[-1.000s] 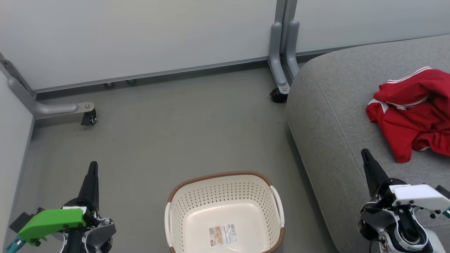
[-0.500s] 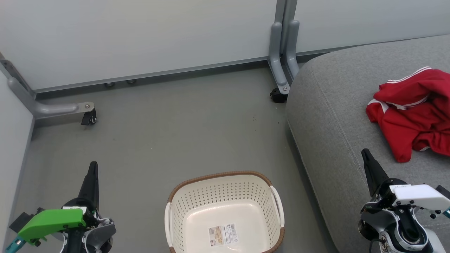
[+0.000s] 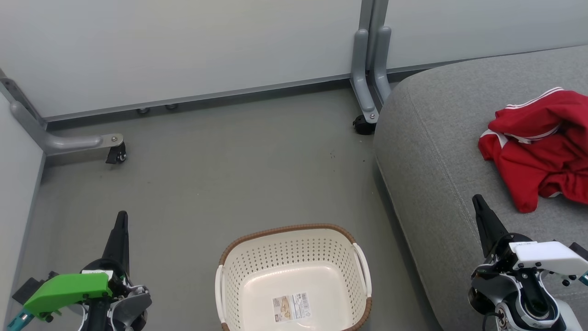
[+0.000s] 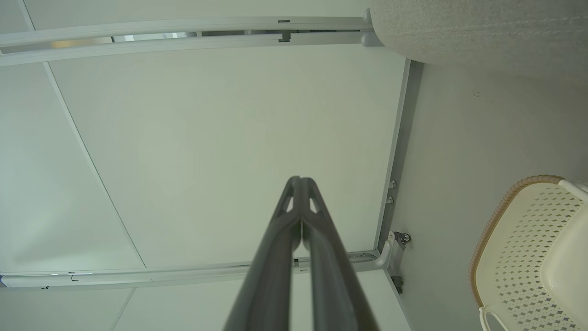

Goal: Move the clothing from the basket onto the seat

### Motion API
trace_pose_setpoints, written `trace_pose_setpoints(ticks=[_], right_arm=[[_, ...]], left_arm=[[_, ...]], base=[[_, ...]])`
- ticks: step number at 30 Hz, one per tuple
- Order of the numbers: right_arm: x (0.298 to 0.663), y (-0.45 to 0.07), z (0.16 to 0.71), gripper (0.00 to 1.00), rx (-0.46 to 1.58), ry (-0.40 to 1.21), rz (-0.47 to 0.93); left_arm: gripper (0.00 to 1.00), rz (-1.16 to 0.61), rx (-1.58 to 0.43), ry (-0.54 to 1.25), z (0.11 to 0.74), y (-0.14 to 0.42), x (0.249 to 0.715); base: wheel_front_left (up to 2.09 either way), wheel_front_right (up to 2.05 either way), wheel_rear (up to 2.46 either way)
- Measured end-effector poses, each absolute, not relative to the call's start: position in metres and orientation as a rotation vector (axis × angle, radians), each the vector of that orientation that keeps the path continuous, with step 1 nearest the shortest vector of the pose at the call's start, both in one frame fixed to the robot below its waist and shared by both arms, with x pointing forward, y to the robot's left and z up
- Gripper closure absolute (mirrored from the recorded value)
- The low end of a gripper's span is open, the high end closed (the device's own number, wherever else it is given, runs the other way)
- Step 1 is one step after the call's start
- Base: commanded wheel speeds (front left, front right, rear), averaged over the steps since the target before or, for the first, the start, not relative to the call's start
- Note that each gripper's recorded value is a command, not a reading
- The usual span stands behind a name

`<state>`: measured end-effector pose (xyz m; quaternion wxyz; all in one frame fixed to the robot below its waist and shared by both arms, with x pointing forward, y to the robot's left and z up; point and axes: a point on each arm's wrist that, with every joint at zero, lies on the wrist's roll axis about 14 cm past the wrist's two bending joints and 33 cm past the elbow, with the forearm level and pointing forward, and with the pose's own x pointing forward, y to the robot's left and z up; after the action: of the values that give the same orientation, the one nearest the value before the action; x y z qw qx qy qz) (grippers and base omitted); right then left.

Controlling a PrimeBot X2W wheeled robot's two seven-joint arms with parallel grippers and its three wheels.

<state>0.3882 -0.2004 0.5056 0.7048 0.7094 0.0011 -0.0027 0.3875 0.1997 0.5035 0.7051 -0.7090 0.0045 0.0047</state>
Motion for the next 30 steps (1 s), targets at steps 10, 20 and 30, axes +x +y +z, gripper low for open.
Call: trace_pose_setpoints(ticks=[10,20,30], right_arm=[[0.3882,-0.2001,0.5056,1.00,1.577,0.003,-0.005],[0.3881,-0.2002,0.5056,1.00,1.578,0.003,-0.006],[0.3881,-0.2003,0.5055,1.00,1.576,0.003,-0.006]], left_arm=[[1.00,0.010,-1.577,0.010,0.5036,0.1997,0.3875],[1.00,0.010,-1.577,0.010,0.5036,0.1997,0.3875],[1.00,0.010,-1.577,0.010,0.5036,0.1997,0.3875]], base=[[0.00,0.00,0.00],[0.00,0.00,0.00],[0.00,0.00,0.00]])
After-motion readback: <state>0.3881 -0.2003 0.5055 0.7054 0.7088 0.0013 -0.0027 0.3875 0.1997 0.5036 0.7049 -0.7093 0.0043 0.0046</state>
